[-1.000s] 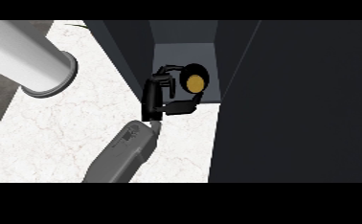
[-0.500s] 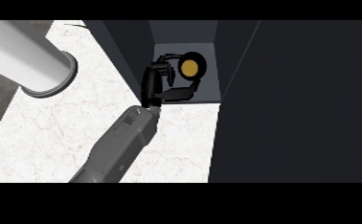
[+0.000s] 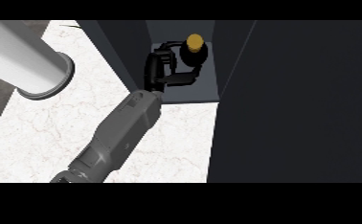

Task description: Pick up the wine, place it into the cabinet and close the cabinet

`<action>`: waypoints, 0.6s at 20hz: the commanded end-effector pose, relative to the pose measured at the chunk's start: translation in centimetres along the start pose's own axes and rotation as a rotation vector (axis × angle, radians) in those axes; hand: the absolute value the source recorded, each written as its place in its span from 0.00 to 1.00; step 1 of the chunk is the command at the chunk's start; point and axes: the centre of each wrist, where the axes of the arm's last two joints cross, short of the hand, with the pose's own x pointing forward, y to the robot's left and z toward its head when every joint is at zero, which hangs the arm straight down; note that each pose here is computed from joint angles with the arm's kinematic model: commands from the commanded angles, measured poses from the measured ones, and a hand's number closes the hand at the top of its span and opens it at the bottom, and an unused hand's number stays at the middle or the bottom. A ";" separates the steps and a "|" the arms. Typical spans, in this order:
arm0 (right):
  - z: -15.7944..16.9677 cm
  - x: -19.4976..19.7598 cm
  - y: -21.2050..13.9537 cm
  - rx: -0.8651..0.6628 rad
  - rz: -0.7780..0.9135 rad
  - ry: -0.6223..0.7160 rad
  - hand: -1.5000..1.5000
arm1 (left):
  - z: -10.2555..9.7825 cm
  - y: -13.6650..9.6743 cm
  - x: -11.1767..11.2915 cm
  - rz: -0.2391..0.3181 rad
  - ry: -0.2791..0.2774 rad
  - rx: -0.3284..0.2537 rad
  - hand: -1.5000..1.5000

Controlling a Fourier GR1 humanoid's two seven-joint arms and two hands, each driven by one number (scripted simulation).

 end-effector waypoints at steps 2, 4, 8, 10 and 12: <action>0.0 0.4 0.2 0.032 0.017 0.001 0.00 | -2.5 -0.4 1.8 -0.012 0.000 0.011 1.00; -0.4 -0.3 -0.9 0.043 -0.018 -0.023 0.00 | -1.0 0.5 -0.5 -0.110 0.018 0.016 1.00; -0.6 1.0 -0.1 0.054 -0.010 -0.017 0.00 | -0.9 1.8 -1.6 -0.170 0.037 0.039 1.00; -0.2 0.1 -0.4 0.051 -0.018 -0.019 0.00 | -2.0 0.9 -0.1 -0.153 0.065 0.030 1.00; -0.1 -0.3 -0.1 0.059 -0.004 -0.019 0.00 | -0.8 1.7 -1.7 -0.149 0.071 0.051 1.00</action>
